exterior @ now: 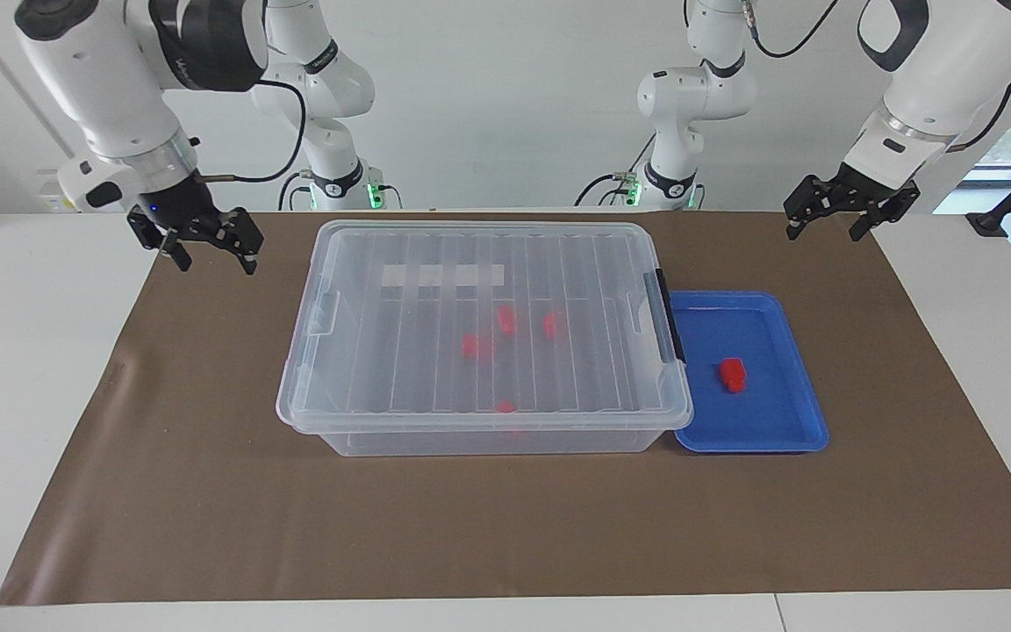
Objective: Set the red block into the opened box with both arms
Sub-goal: 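Reach the right gripper to the near edge of the clear lid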
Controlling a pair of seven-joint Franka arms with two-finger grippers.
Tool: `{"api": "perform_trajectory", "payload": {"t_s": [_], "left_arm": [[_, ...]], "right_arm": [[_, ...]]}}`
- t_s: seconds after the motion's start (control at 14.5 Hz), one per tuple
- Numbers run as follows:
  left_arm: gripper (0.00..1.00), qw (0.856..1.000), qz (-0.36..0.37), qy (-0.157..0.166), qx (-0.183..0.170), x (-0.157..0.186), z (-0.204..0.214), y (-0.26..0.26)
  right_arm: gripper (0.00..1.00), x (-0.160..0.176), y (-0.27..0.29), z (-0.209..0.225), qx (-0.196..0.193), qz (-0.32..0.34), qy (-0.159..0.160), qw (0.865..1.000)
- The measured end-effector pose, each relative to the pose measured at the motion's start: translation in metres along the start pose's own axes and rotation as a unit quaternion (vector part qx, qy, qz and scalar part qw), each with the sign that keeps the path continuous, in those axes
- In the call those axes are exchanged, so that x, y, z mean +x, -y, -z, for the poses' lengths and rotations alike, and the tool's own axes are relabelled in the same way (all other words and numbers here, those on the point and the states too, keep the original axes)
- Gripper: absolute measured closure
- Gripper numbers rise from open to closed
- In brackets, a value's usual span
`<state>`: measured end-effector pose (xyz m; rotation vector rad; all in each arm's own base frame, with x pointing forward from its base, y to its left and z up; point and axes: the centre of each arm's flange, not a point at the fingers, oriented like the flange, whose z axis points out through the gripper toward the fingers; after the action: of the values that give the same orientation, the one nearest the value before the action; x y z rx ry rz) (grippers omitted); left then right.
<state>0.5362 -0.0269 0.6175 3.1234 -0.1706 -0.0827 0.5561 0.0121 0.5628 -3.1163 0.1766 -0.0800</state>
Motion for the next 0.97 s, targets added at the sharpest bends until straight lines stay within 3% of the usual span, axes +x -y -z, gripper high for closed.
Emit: {"api": "perform_trajectory", "payload": {"t_s": [0.34, 0.62, 0.97], "left_arm": [[0.0, 1.0, 0.0, 0.0, 0.0, 0.0, 0.0, 0.0], [0.0, 1.0, 0.0, 0.0, 0.0, 0.0, 0.0, 0.0], [0.0, 1.0, 0.0, 0.0, 0.0, 0.0, 0.0, 0.0]], "right_arm": [[0.0, -0.001, 0.038, -0.044, 0.001, -0.002, 0.002, 1.0], [0.0, -0.008, 0.029, -0.08, -0.004, -0.008, 0.024, 1.0], [0.0, -0.013, 0.023, -0.105, -0.004, -0.013, 0.023, 1.0]]}}
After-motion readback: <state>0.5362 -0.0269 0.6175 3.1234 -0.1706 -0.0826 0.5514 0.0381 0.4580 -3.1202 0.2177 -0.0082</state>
